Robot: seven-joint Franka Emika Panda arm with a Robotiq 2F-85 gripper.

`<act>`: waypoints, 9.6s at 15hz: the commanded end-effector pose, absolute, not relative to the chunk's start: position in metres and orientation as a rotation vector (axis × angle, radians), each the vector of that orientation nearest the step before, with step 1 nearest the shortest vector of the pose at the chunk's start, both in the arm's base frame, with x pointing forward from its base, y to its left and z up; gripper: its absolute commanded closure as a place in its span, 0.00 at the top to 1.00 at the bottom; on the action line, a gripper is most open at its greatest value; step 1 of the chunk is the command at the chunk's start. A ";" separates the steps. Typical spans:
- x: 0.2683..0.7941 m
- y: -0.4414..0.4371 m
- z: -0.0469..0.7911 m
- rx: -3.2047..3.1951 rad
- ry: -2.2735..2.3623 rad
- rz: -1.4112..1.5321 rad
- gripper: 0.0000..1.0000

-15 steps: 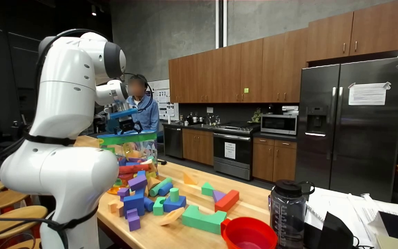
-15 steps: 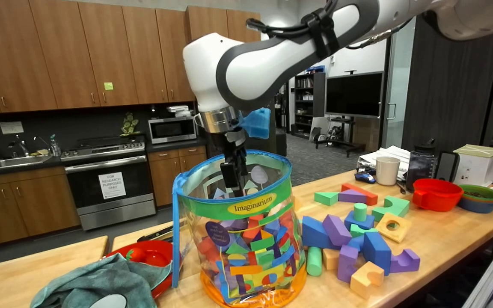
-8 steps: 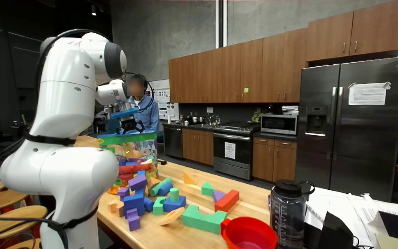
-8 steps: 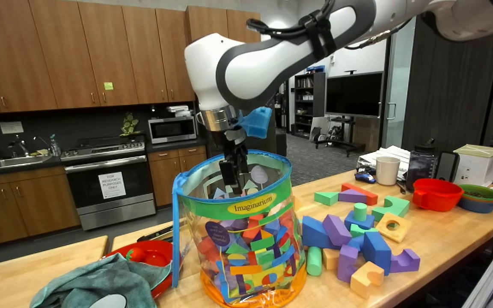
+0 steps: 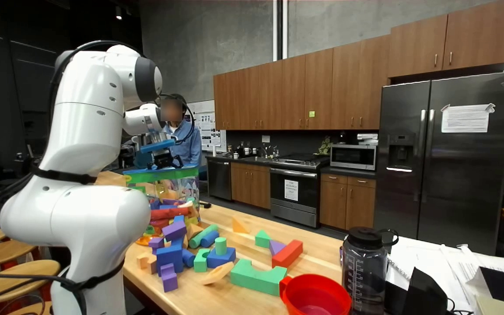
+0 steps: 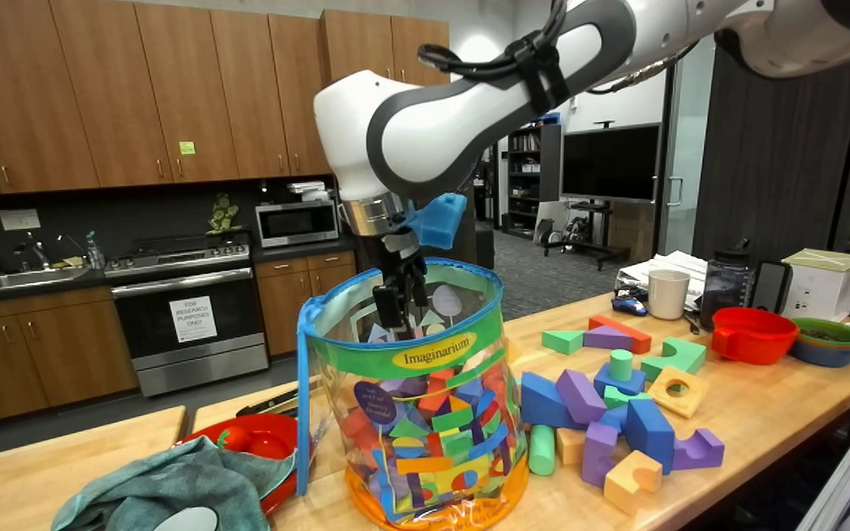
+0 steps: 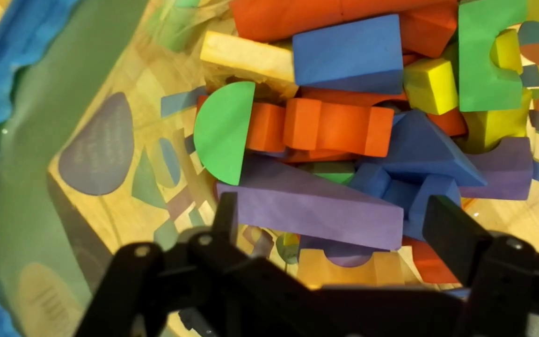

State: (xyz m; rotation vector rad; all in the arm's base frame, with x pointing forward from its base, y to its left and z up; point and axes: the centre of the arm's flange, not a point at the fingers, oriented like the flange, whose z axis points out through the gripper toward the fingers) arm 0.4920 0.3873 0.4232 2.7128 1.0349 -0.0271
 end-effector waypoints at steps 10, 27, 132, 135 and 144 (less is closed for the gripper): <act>0.493 0.393 0.406 2.711 0.984 -0.072 1.00; 0.480 0.403 0.398 2.708 0.994 -0.088 1.00; 0.533 0.465 0.335 2.657 0.740 -0.446 1.00; 0.529 0.462 0.326 2.640 0.686 -0.486 1.00; 0.535 0.418 0.324 2.587 0.475 -0.541 1.00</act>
